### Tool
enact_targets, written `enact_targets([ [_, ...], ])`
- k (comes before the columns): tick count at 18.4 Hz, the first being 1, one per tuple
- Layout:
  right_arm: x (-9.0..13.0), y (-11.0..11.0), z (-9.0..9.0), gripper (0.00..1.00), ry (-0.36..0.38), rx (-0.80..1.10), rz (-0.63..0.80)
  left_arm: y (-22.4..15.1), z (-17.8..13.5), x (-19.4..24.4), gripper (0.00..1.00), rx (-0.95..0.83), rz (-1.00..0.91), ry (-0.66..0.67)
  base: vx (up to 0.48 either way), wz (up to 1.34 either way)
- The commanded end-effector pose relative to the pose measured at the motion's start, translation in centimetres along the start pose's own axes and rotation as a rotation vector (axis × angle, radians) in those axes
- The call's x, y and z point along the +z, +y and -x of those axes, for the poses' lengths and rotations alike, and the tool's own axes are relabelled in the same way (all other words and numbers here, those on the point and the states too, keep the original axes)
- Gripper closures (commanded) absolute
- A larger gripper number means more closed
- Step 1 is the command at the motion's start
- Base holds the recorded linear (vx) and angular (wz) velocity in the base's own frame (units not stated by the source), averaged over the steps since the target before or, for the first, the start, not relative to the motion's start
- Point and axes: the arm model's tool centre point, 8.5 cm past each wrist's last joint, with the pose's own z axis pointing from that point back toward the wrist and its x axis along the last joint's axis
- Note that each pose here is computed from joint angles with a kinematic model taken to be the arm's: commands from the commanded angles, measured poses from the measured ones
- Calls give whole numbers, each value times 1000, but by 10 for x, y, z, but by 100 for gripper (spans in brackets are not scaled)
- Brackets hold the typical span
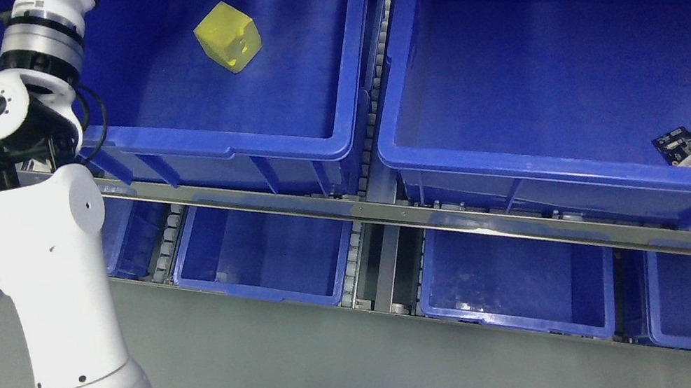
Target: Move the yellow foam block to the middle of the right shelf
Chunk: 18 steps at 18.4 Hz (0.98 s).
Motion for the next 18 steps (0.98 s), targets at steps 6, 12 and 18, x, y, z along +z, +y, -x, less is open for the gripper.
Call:
enact_targets([
  [6, -1, -11, -6, 0, -17, 4, 17, 3, -15, 39, 0, 90, 41, -106, 0, 0],
  [12, -1, -11, -6, 0, -17, 4, 17, 2, -15, 37, 0, 58, 26, -102, 0, 0],
  [18, -1, -11, -6, 0, -17, 4, 17, 5, -16, 38, 0, -6, -4, -115, 0, 0],
])
